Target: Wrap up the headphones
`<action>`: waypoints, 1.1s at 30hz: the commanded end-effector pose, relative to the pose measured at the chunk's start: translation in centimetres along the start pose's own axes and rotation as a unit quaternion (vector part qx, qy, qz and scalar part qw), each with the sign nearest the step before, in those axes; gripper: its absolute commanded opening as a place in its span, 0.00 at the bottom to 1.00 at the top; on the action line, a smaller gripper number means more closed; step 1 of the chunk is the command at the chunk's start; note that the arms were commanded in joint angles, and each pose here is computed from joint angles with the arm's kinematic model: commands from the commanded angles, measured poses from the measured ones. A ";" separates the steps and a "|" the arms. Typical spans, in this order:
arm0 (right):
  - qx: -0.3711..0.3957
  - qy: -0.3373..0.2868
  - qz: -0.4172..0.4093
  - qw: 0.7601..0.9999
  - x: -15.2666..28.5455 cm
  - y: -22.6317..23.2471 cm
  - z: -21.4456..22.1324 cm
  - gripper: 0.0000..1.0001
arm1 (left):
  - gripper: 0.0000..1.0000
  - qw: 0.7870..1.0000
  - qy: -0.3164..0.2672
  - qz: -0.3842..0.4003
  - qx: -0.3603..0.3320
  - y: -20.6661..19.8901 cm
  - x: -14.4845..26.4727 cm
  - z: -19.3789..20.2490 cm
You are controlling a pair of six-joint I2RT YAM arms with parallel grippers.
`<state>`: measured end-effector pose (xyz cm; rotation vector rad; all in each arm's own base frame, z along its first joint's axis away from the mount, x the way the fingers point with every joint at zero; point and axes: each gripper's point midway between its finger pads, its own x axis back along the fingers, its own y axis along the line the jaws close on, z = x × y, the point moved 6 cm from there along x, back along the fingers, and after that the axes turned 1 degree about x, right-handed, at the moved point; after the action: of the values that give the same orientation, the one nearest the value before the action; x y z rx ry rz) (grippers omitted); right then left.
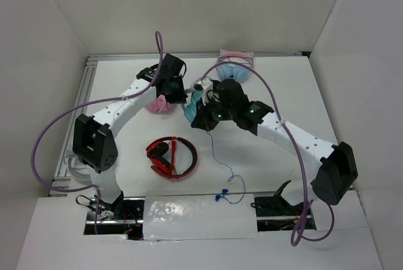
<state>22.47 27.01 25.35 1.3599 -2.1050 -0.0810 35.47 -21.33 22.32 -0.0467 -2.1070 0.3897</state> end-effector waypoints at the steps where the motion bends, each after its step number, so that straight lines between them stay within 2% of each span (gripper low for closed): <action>1: 0.071 -0.029 0.010 0.997 -1.6 0.7 -1.1 0.01 | 0.00 0.992 -0.015 0.119 0.047 -1.7 1.8 -1.9; 4: 0.103 -0.038 0.067 0.992 -2.3 0.5 -0.4 0.09 | 0.00 0.988 -0.012 0.133 0.078 -0.8 2.3 -2.3; 5: 0.108 -0.047 0.115 0.986 -2.3 -0.2 -0.4 0.09 | 0.00 0.986 -0.002 0.145 0.085 -0.8 2.5 -2.3; 8: 0.124 -0.069 0.166 0.976 -3.1 0.0 0.9 0.11 | 0.00 0.979 0.000 0.175 0.102 -0.6 3.7 -2.7; 9: 0.140 -0.066 0.206 0.966 -3.1 -0.9 2.0 0.12 | 0.00 0.976 0.002 0.190 0.103 -0.7 4.2 -2.7; 10: 0.147 -0.094 0.206 0.963 -3.6 0.0 1.8 0.13 | 0.00 0.972 -0.011 0.211 0.102 -0.9 5.2 -3.1; 16: 0.137 -0.127 0.277 0.942 -4.4 -1.5 3.7 0.16 | 0.00 0.961 -0.021 0.255 0.107 -0.9 7.7 -3.5; 19: 0.121 -0.145 0.272 0.944 -4.8 -1.9 4.8 0.17 | 0.00 0.952 -0.020 0.290 0.096 -0.8 9.0 -3.2; 23: 0.103 -0.147 0.270 0.946 -5.1 -3.2 7.4 0.18 | 0.00 0.928 -0.024 0.366 0.065 -0.6 11.6 -3.1; 29: 0.068 -0.172 0.214 0.959 -5.3 -3.8 10.6 0.19 | 0.00 0.909 -0.025 0.412 0.055 0.1 13.9 -3.0; 33: 0.049 -0.152 0.184 0.970 -5.8 -3.6 12.7 0.20 | 0.00 0.900 -0.038 0.432 0.046 0.2 15.4 -3.3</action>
<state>20.63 25.90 10.85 0.9595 -2.6268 0.1112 32.09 -16.94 30.14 -0.6319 -2.0023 0.9675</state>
